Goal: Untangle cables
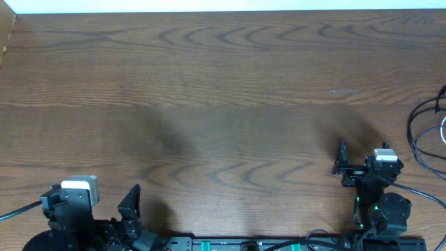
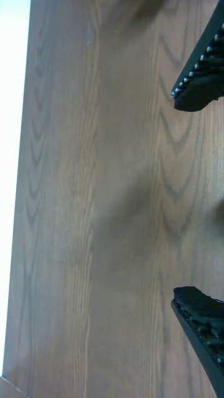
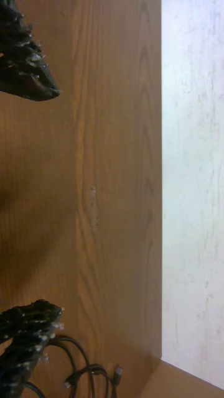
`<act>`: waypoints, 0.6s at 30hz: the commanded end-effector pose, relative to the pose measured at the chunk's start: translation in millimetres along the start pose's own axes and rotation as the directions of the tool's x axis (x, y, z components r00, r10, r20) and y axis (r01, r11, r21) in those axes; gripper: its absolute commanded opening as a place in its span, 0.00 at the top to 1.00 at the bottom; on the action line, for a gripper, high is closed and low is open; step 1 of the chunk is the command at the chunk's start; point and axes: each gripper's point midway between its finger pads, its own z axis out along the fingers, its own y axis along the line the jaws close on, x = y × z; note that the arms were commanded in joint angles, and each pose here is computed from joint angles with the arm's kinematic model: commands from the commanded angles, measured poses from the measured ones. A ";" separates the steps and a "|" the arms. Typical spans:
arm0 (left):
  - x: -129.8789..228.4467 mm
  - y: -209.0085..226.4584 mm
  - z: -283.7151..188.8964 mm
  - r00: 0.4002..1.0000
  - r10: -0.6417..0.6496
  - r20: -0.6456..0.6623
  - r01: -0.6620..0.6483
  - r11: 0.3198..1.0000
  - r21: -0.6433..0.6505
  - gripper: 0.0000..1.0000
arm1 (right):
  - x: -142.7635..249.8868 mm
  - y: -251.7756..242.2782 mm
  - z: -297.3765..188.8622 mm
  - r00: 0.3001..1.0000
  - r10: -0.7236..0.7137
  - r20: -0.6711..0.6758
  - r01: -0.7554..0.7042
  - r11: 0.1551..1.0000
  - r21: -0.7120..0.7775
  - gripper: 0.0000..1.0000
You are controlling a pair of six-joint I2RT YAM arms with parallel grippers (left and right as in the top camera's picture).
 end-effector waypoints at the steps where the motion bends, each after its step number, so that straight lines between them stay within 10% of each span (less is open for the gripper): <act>1: -0.1 2.2 -1.6 1.000 -0.014 0.008 0.014 1.000 -0.007 0.04 | 1.8 -0.7 0.1 1.000 0.014 -0.006 -0.014 1.000 0.005 0.01; 18: -12.1 4.3 -2.0 0.997 -0.049 0.061 0.051 0.998 -0.023 0.04 | -0.4 25.3 -1.8 1.000 -0.003 0.004 0.003 0.995 -0.102 0.01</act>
